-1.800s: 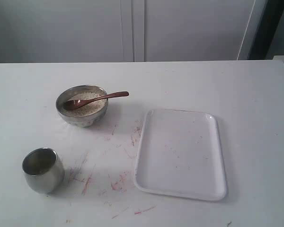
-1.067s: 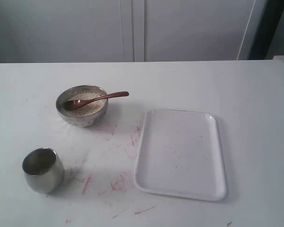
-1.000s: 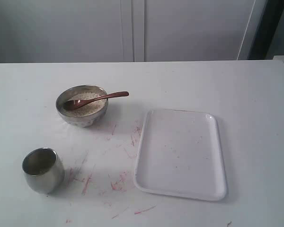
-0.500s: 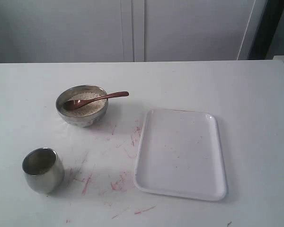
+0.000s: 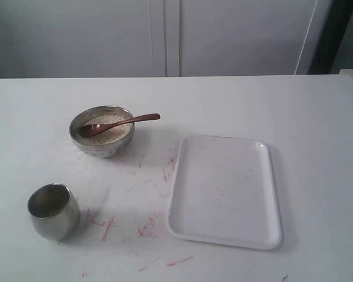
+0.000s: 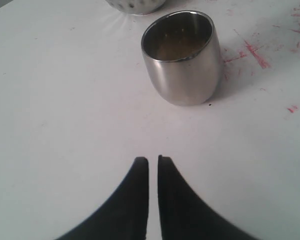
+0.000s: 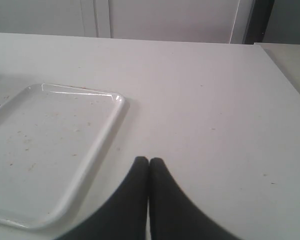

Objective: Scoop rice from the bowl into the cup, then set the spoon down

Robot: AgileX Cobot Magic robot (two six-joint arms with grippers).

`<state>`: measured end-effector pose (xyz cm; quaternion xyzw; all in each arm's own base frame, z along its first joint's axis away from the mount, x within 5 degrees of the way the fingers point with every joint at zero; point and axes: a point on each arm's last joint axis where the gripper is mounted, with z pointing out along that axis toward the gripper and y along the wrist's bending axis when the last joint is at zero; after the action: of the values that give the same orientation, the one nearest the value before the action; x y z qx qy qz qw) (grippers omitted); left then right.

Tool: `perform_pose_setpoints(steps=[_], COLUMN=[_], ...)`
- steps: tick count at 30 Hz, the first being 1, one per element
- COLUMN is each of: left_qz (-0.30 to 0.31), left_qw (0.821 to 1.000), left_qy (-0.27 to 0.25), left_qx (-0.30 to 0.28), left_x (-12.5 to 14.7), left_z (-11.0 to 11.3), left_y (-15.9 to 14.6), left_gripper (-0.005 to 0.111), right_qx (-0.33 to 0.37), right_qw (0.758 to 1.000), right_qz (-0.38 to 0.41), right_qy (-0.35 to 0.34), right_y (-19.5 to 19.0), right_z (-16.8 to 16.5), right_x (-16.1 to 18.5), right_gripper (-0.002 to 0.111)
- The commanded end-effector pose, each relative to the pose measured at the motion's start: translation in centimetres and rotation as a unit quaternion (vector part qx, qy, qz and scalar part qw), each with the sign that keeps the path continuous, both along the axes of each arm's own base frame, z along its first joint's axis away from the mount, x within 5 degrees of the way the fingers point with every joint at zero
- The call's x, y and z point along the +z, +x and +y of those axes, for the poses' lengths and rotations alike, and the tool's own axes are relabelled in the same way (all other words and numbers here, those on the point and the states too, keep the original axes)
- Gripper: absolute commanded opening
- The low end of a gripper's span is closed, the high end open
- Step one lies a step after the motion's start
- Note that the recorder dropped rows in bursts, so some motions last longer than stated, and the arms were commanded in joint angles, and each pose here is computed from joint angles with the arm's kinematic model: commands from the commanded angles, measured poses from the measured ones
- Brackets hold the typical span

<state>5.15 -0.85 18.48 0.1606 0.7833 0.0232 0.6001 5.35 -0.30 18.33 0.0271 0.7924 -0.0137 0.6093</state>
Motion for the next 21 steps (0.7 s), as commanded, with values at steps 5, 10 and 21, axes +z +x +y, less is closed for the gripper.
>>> perform_pose_setpoints(steps=[5, 10, 21], left_qz=[0.02, 0.02, 0.02], left_qw=[1.0, 1.0, 1.0], left_qy=[0.0, 0.0, 0.0], left_qx=[0.0, 0.0, 0.0], left_x=[-0.6, -0.6, -0.6], left_z=[0.0, 0.0, 0.0], left_y=[-0.1, -0.1, -0.1], left_gripper=[0.014, 0.014, 0.014], right_qx=[-0.001, -0.001, -0.002], right_qw=[1.0, 1.0, 0.962], right_qz=[-0.002, -0.006, -0.273], right_qy=[-0.006, -0.006, -0.022], right_y=[0.0, 0.0, -0.1], right_z=[0.0, 0.0, 0.0], right_x=[-0.1, 0.0, 4.8], right_gripper=[0.0, 0.0, 0.0])
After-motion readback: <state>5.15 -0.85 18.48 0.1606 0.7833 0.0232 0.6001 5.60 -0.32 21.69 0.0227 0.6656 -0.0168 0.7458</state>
